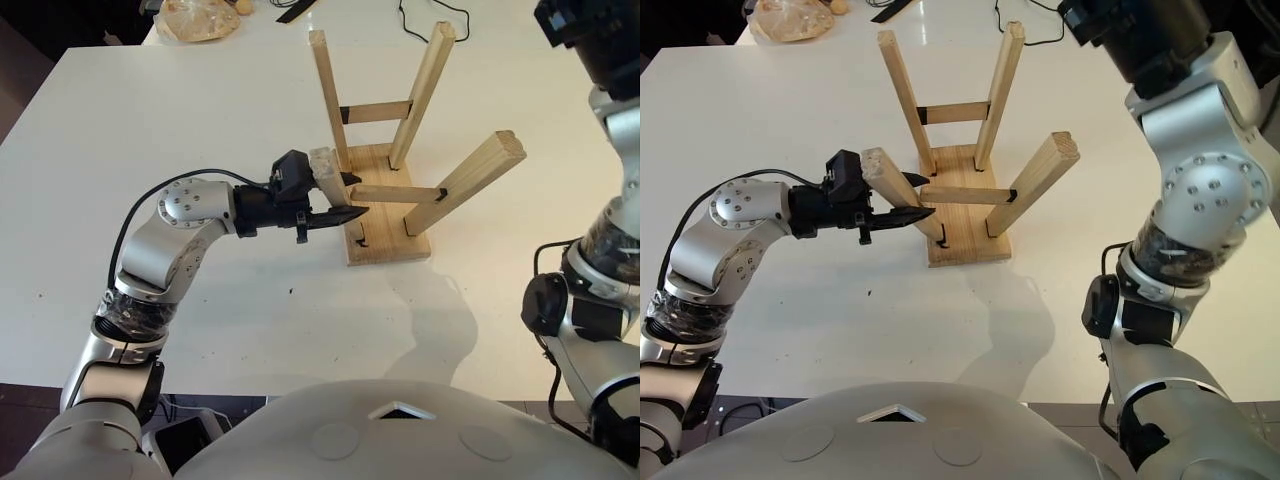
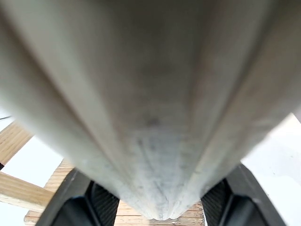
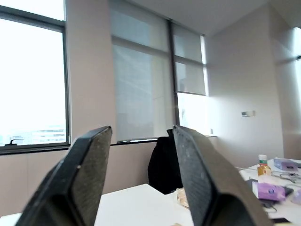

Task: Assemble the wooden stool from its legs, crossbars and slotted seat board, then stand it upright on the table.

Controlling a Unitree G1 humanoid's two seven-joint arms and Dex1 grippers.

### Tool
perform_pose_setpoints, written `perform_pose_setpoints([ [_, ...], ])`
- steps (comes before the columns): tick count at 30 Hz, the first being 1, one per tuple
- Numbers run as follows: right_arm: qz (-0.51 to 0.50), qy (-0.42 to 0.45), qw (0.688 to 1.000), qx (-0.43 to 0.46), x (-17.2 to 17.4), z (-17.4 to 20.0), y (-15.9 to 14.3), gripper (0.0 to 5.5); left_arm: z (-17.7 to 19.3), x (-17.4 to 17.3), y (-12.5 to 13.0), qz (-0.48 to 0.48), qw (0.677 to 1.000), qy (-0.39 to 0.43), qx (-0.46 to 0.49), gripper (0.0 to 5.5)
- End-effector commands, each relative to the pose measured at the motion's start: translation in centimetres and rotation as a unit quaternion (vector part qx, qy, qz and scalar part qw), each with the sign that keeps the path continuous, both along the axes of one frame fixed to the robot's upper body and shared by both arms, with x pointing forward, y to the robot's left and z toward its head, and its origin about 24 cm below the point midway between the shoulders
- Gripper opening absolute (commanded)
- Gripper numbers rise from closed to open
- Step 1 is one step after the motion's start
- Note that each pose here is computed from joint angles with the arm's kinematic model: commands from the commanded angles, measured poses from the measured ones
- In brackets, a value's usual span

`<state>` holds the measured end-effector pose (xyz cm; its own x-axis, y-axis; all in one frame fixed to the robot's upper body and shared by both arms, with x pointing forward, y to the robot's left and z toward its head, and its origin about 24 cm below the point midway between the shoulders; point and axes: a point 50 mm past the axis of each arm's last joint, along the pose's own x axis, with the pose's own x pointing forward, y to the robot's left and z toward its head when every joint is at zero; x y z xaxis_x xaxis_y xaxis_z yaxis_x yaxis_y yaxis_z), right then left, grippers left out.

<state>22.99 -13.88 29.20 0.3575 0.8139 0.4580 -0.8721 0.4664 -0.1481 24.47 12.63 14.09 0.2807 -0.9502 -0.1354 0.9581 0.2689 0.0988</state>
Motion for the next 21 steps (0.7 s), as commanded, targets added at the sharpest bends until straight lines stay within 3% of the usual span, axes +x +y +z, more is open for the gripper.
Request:
perform_pose_setpoints([
  [1,-0.014,-0.001,0.992,-0.128,-1.4,-2.7,1.8,1.51,-2.0,0.5,1.6,0.082,0.995,0.054,0.027,2.03],
  [11,-0.162,-0.018,0.932,-0.325,1.1,-10.3,3.6,0.00,-2.7,0.7,1.2,0.078,0.994,0.073,0.036,2.03],
  [17,-0.170,-0.054,0.880,-0.440,0.8,-15.1,3.8,0.00,-3.2,1.3,1.1,0.073,0.992,0.074,0.068,2.03],
  [21,-0.159,-0.062,0.867,-0.469,0.4,-16.4,3.9,0.00,-3.4,1.6,0.8,0.071,0.991,0.069,0.093,2.03],
])
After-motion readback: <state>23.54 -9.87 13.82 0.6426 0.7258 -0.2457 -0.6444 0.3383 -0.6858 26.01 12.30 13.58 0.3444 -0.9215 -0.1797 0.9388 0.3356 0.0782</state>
